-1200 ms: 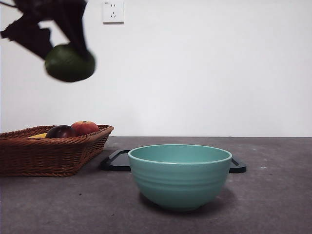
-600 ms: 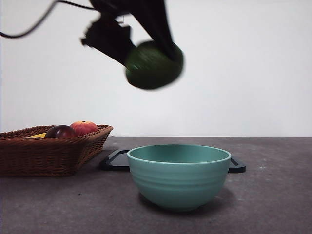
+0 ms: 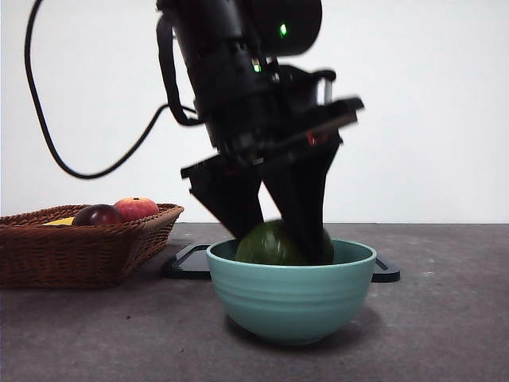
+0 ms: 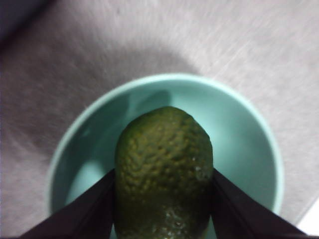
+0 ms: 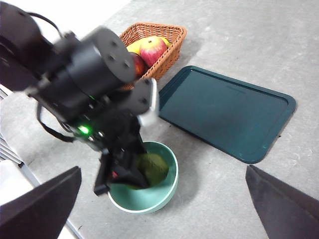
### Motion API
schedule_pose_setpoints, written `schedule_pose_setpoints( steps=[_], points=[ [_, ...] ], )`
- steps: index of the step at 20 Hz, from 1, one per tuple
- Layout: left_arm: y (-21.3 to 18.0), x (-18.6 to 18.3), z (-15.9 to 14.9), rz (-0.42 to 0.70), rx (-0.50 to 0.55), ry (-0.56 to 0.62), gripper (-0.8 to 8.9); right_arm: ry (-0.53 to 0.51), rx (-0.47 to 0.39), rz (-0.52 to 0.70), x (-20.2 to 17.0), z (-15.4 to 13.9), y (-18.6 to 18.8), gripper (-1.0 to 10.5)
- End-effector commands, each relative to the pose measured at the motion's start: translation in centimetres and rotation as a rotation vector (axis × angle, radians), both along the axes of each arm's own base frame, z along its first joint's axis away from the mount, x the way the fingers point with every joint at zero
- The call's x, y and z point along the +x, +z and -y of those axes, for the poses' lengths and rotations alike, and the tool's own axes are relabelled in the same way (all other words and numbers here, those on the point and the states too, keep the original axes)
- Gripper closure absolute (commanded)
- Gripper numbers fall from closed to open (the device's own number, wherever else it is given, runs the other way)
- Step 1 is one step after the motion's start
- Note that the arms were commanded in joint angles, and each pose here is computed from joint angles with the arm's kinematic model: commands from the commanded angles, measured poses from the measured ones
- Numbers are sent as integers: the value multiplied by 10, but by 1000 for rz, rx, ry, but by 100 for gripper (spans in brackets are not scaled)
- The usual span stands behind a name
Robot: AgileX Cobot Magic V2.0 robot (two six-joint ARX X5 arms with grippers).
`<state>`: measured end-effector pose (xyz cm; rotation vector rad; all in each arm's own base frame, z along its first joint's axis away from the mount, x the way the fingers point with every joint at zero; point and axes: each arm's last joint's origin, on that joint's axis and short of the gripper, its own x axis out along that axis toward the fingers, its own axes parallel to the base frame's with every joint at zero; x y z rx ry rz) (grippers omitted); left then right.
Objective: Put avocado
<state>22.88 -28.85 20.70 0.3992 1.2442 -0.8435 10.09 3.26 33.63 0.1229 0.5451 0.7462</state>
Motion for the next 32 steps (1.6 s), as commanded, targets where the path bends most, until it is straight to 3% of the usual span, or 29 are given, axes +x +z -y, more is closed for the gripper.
schedule_pose_setpoints(
  steps=[1, 5, 8, 9, 14, 20, 24, 32],
  points=[
    [-9, -3, 10, -8, 21, -38, 662, 4, 6, 10, 0, 0, 3, 388],
    [-10, -7, 14, -5, 20, -57, 633, 4, 6, 10, 0, 0, 3, 388],
    [-10, -10, 15, -11, 29, -63, 357, 4, 6, 10, 0, 0, 3, 388],
    [-10, -10, 15, -11, 28, -64, 319, 4, 6, 10, 0, 0, 3, 388],
    [3, -7, 20, 6, 5, -65, 315, 4, 6, 10, 0, 0, 3, 388],
    [53, -10, 16, 37, 14, -95, 318, 4, 7, 10, 0, 0, 3, 388],
    [94, -19, -16, 144, 51, -73, 315, 3, 6, 10, 0, 0, 3, 388],
    [188, -60, -117, 338, -138, 61, 316, 1, 5, 10, 0, 0, 3, 388]
  ],
)
